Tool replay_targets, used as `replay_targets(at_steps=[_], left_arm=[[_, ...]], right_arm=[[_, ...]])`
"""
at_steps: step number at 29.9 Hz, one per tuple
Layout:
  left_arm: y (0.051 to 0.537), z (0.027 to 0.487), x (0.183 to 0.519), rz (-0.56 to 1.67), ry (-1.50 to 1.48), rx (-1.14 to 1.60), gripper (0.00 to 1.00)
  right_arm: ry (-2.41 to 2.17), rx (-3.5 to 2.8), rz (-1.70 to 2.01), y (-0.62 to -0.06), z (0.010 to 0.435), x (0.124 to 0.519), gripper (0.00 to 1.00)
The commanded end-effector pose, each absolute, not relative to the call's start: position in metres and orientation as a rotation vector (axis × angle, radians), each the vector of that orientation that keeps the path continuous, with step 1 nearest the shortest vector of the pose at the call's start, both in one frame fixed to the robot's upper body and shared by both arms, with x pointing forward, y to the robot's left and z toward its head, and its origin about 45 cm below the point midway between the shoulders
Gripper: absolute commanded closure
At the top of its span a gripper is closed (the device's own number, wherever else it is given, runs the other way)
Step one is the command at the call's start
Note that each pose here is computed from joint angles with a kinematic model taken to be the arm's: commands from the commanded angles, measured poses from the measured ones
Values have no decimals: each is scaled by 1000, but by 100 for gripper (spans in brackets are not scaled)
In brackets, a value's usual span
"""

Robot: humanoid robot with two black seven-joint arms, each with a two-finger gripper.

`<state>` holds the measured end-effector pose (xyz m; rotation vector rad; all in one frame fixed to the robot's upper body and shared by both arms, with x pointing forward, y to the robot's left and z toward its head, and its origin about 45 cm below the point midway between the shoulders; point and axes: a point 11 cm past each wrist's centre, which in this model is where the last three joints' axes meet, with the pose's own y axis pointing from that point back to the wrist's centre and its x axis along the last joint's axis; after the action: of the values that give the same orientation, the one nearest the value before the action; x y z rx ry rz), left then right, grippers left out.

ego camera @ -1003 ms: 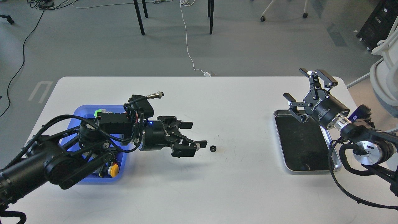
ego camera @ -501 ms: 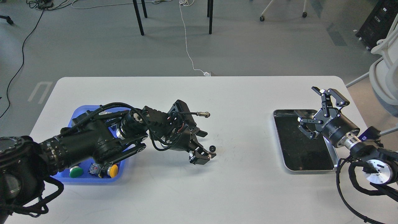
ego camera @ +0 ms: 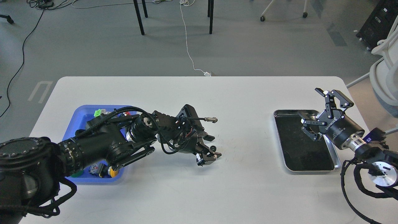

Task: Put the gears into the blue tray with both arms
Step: 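Reach the left gripper to the black part and grasp it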

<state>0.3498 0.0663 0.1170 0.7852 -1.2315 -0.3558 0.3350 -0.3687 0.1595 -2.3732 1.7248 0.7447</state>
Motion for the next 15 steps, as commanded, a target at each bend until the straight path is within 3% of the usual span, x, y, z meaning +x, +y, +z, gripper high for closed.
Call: replay_targets(at_steps=[1, 7, 15], left_arm=[[65, 115, 349, -357, -1227, 785, 42], [69, 109, 349, -358, -1213, 805, 51], [72, 109, 353, -353, -1214, 818, 85]], right_arm=[[1727, -2372, 744, -369, 160, 335, 6], [1728, -2375, 746, -369, 159, 334, 6], [1727, -2373, 750, -369, 158, 334, 6]])
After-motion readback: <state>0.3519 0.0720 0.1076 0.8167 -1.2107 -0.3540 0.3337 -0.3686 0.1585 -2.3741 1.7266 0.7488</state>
